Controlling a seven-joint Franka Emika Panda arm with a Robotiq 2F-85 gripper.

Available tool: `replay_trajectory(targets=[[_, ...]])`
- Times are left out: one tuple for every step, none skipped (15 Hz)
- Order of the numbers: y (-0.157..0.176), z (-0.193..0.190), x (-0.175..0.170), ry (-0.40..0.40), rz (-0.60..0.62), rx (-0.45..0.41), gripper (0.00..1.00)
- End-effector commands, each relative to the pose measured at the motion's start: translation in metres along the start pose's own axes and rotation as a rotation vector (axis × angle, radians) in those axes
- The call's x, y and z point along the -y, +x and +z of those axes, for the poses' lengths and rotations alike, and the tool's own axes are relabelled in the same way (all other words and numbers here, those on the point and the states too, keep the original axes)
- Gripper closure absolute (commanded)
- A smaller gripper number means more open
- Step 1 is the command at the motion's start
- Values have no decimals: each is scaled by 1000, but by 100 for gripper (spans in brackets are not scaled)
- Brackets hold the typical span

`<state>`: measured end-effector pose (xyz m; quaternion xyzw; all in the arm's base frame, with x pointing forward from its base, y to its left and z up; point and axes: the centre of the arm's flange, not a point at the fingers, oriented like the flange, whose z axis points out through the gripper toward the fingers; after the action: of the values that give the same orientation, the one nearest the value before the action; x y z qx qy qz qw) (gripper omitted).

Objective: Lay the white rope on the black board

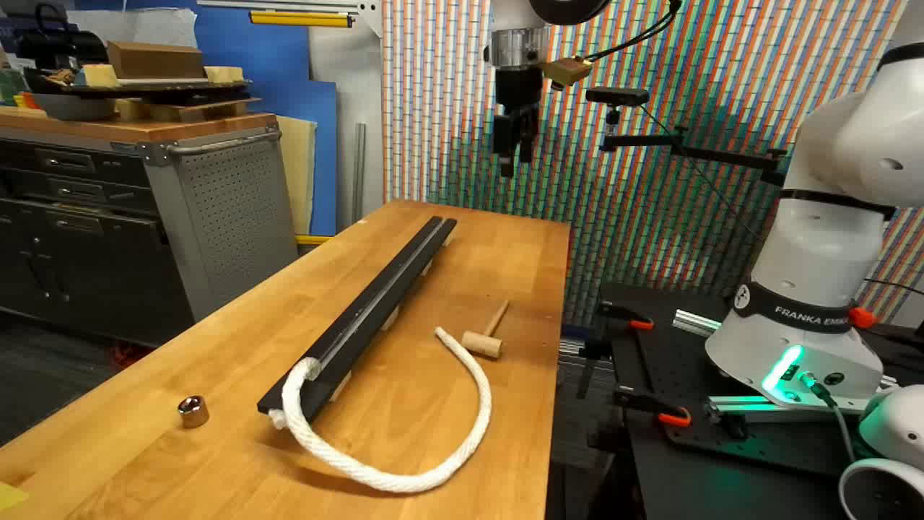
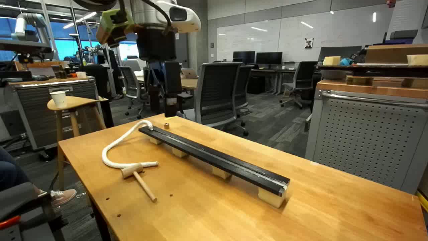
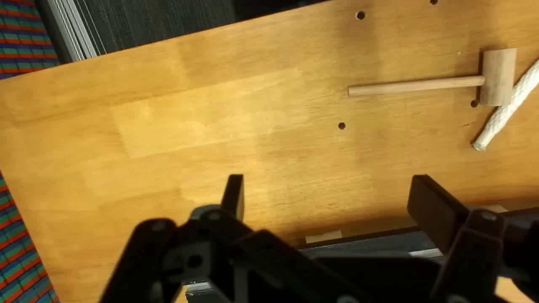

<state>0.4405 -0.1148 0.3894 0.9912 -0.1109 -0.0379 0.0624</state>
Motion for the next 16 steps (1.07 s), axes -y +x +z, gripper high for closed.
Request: replay_trajectory(targets=[[1, -1, 0, 0, 0, -3, 0], [1, -3, 0, 0, 1, -6, 0], [1, -4, -1, 0, 1, -8, 0], [2, -4, -1, 0, 1, -9, 0], [2, -4, -1, 0, 1, -9, 0], [2, -4, -1, 0, 1, -9, 0], [2, -4, -1, 0, 1, -9, 0], [2, -4, -1, 0, 1, -9, 0], [2, -4, -1, 0, 1, -9, 0], [2, -4, -1, 0, 1, -9, 0], [2, -4, -1, 0, 1, -9, 0], [2, -4, -1, 0, 1, -9, 0], [2, -4, -1, 0, 1, -9, 0], [2, -4, -1, 0, 1, -9, 0], [2, -4, -1, 0, 1, -9, 0], [2, -4, -1, 0, 1, -9, 0]])
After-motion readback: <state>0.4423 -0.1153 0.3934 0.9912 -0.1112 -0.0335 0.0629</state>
